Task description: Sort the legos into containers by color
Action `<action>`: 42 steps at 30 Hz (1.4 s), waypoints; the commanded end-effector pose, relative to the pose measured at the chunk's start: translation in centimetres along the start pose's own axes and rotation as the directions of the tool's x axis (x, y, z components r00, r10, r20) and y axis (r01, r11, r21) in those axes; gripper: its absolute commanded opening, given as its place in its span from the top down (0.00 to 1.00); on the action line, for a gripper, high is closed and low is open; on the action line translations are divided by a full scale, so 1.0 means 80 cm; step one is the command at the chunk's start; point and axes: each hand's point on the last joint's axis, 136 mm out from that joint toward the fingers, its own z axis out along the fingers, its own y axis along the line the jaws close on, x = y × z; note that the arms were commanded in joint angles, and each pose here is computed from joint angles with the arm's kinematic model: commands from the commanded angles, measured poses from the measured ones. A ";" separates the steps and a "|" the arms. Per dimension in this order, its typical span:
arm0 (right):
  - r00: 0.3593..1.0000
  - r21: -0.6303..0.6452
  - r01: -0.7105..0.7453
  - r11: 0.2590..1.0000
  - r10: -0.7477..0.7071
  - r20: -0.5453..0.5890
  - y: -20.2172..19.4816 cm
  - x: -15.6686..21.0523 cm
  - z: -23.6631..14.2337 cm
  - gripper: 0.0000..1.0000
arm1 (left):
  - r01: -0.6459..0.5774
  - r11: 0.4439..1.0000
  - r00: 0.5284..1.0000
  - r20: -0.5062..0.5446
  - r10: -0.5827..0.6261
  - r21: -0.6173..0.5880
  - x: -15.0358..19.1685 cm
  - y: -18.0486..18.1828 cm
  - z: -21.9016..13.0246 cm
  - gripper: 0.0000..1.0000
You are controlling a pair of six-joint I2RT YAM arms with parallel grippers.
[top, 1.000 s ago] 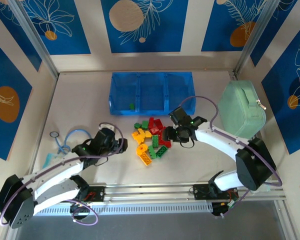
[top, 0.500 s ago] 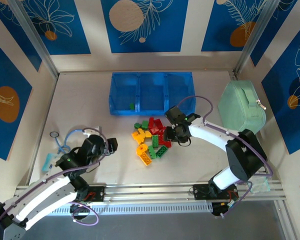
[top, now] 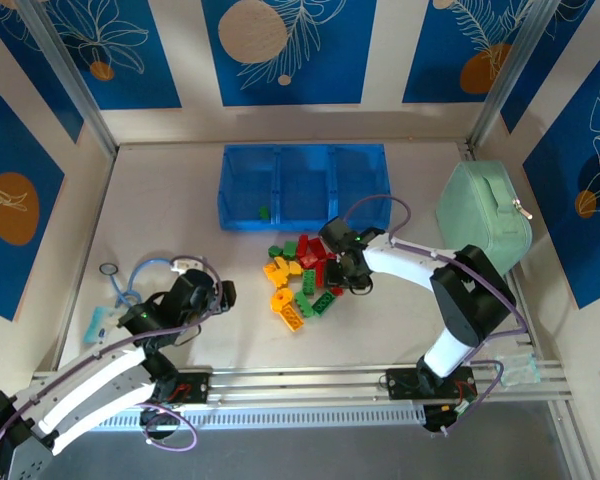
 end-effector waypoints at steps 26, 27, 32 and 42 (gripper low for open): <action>0.995 0.141 -0.095 0.985 0.097 -0.004 -0.035 -0.010 0.003 0.43 | -0.017 1.000 1.000 -0.011 0.017 0.013 0.001 -0.011 0.012 0.19; 0.995 0.123 -0.099 0.987 0.099 0.003 -0.030 -0.012 0.001 0.42 | -0.016 1.000 1.000 -0.009 0.016 0.011 0.001 -0.010 0.012 0.19; 0.993 0.093 -0.113 0.989 0.111 0.027 -0.025 -0.019 -0.003 0.42 | -0.011 1.000 1.000 0.005 0.011 0.015 -0.002 -0.009 0.008 0.19; 0.994 0.133 -0.106 0.985 0.109 -0.014 -0.033 -0.016 0.023 0.54 | -0.008 1.000 1.000 -0.001 0.008 0.016 0.004 -0.006 0.010 0.19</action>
